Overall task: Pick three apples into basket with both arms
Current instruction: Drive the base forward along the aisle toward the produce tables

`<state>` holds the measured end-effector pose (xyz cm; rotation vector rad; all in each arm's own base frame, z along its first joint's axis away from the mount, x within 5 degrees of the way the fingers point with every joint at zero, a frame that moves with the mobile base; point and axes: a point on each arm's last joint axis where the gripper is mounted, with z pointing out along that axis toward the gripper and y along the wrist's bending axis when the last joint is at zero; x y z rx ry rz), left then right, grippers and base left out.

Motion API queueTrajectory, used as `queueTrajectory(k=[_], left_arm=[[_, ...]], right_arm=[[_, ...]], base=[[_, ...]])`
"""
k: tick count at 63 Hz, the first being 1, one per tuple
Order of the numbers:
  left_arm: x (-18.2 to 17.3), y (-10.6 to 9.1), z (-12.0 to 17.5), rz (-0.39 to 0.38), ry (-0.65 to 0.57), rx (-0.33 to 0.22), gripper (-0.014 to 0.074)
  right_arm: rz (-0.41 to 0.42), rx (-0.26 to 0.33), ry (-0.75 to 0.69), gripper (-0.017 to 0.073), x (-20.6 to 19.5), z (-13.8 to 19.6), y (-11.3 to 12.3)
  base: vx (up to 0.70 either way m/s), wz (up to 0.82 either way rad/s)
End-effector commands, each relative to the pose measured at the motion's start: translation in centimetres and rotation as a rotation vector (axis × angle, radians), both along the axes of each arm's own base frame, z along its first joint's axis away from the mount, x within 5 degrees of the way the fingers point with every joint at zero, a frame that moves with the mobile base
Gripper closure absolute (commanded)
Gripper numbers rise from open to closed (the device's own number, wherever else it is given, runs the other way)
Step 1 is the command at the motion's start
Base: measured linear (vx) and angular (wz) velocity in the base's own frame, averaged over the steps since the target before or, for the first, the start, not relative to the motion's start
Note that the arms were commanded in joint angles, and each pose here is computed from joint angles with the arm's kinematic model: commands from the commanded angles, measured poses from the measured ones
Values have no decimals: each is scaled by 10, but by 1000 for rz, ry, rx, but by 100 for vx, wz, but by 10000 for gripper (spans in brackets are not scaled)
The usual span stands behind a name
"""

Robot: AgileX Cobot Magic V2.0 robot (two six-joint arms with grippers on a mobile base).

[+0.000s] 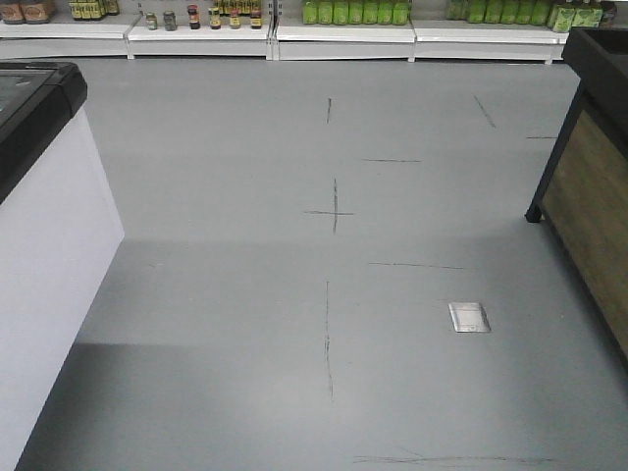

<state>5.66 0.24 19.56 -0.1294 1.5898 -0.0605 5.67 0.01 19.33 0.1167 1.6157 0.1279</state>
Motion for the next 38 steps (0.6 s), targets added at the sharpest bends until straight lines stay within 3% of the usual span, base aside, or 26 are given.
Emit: queueTrajectory(k=[1, 38], left_arm=[[-2, 0, 16, -6, -113, -8, 600], [-2, 0, 16, -6, -113, -8, 600]], right_arm=[[3, -11, -67, 564, 0, 3, 0], [3, -11, -67, 564, 0, 3, 0]], base=[[15, -6], [19, -8]])
